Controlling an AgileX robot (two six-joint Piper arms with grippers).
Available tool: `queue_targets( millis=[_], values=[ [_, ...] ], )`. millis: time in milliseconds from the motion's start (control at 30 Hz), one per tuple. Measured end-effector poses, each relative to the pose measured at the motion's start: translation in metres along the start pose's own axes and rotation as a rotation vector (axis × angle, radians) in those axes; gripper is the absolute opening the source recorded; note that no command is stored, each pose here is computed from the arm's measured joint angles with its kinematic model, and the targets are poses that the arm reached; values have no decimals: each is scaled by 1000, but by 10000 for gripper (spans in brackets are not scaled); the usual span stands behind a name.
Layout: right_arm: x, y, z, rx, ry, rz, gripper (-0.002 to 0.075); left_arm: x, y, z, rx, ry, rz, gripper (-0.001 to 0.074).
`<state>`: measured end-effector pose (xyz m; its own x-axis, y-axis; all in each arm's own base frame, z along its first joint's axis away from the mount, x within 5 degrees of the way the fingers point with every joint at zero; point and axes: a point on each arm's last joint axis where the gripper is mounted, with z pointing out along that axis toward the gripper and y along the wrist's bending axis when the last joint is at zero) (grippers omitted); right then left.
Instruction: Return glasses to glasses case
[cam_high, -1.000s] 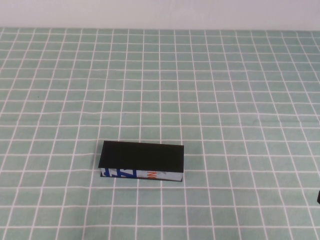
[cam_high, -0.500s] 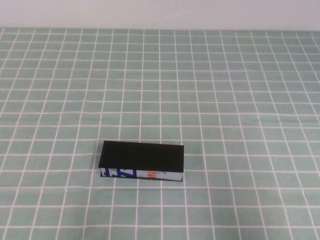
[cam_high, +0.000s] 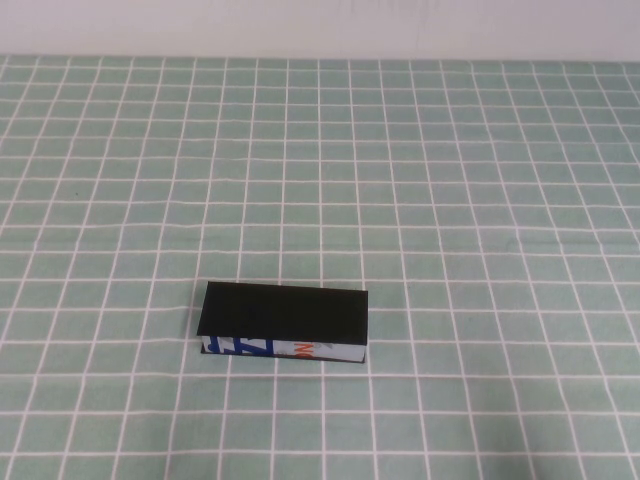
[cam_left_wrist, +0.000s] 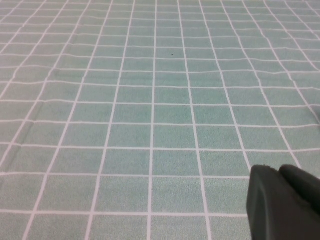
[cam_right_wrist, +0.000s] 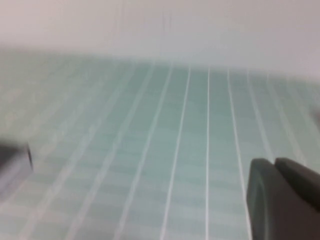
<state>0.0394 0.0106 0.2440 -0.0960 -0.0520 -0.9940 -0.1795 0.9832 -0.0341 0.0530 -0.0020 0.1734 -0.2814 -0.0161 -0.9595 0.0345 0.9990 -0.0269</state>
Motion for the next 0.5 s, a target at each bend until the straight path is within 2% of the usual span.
queue_targets(
  millis=[200, 500],
  values=[
    [63, 1, 19, 3, 140, 27, -12, 0, 0, 0, 0, -1, 0, -2],
    [69, 3, 19, -17, 175, 75, -11, 0, 0, 0, 0, -1, 0, -2]
  ],
)
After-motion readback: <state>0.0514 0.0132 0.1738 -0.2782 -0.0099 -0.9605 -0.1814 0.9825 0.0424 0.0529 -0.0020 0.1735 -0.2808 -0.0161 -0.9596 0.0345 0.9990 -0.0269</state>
